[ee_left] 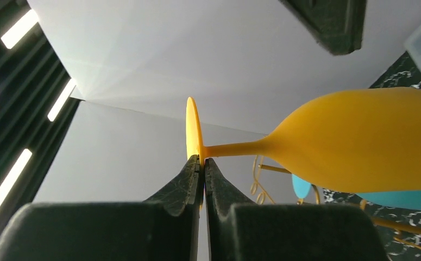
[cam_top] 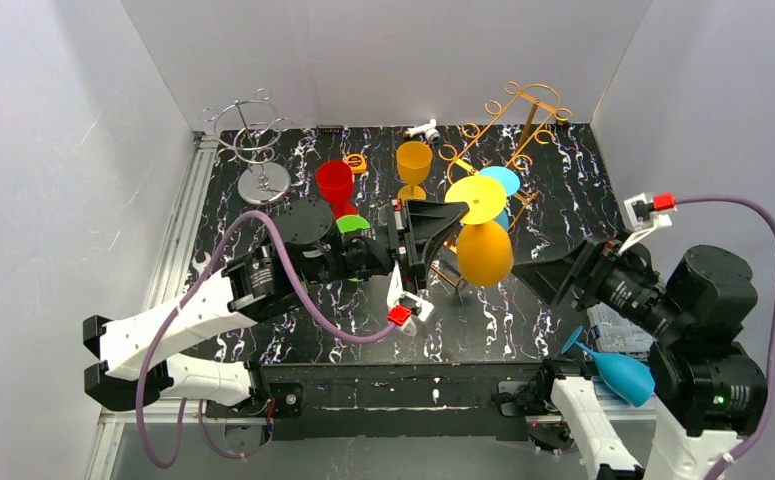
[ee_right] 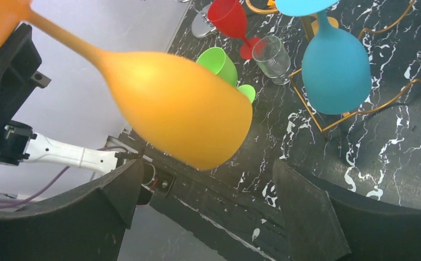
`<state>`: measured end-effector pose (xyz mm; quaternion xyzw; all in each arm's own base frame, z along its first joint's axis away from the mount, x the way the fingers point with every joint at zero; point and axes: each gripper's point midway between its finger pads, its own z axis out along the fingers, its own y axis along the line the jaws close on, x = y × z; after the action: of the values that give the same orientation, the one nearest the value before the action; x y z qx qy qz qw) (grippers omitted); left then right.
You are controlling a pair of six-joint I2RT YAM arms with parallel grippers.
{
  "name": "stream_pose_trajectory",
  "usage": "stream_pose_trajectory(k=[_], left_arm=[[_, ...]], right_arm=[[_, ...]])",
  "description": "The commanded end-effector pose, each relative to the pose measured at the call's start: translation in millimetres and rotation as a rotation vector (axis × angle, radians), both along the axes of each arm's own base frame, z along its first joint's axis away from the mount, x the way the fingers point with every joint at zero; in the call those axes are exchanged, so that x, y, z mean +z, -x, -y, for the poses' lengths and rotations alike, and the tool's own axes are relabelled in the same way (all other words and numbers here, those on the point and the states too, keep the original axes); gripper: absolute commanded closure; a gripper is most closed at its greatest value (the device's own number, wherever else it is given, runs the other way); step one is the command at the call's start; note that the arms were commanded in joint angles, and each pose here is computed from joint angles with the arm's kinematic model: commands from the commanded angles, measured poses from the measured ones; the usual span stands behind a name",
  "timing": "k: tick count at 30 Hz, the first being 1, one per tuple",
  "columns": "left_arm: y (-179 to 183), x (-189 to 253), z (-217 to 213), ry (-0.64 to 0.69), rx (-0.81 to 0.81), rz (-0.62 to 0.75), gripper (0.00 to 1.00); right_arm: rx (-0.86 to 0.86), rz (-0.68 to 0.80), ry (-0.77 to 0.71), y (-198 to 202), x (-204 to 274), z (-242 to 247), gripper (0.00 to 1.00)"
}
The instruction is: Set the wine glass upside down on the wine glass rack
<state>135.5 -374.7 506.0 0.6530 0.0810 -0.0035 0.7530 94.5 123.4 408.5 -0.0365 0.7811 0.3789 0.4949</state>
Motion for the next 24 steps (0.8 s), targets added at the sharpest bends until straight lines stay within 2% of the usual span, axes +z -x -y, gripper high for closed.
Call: stream_pose_trajectory(k=[1, 6, 9, 14, 24], left_arm=[[13, -5, -9, -0.054, -0.054, -0.093, 1.0], [16, -1, 4, -0.062, -0.098, -0.129, 0.99], [14, 3, 14, -0.054, -0.107, -0.121, 1.0], [11, 23, 23, -0.006, -0.114, -0.076, 1.0], [-7, 57, 26, 0.07, -0.077, -0.059, 1.0]], right_arm=[[0.089, 0.193, 0.013, -16, 28, -9, 0.02], [0.242, 0.31, -0.03, -12, 41, -27, 0.02], [0.322, 0.342, -0.046, -11, 32, -35, 0.02], [0.37, 0.335, -0.016, -15, 9, -38, 0.02], [0.444, 0.405, -0.007, -6, 17, -43, 0.05]])
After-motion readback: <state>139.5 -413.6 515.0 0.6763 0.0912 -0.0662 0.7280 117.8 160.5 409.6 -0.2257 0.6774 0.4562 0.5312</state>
